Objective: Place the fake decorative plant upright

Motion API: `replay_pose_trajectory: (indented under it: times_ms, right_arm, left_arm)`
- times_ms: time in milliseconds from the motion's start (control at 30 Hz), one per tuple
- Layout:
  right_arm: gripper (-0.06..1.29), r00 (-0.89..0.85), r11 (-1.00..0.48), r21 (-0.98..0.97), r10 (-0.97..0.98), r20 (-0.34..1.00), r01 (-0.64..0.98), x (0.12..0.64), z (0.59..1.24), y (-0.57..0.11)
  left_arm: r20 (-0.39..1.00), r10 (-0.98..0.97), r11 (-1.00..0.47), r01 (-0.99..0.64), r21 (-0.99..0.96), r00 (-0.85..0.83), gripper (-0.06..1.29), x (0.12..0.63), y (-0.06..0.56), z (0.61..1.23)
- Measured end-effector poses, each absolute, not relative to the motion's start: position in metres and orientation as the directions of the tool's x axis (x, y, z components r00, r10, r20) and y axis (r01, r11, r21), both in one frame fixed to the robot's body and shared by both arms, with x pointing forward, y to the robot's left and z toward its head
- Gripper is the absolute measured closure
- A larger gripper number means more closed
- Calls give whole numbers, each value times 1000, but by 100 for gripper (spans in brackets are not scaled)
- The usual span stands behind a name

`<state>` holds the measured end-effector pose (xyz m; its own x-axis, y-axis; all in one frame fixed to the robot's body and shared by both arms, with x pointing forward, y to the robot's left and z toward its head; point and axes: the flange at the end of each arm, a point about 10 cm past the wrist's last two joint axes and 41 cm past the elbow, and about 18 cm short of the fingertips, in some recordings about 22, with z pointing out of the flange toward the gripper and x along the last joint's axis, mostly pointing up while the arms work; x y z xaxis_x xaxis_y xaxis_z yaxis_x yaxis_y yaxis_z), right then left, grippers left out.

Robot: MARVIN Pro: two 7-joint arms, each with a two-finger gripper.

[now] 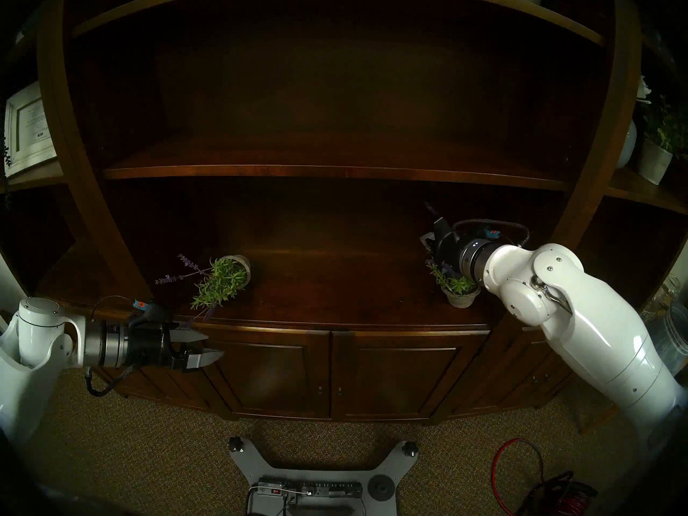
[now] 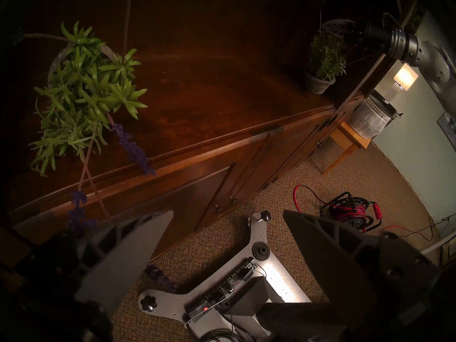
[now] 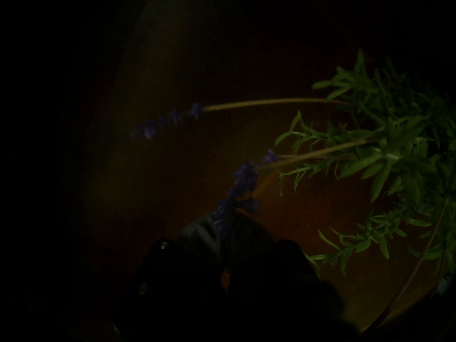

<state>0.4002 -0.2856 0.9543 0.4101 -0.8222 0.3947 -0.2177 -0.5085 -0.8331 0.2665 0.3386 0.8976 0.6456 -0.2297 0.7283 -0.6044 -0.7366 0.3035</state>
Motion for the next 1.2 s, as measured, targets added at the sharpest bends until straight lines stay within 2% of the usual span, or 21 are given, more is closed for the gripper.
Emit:
replay_pose_trajectory:
  times_ms: [667, 1200]
  right_arm:
    - [127, 326, -489, -829, -857, 399, -272, 438, 938, -274]
    - [127, 219, -512, -800, -859, 463, -313, 478, 932, -261]
  left_arm:
    - [728, -232, -736, -605, 302, 646, 2, 267, 339, 898]
    - [728, -233, -736, -606, 301, 645, 2, 267, 339, 898]
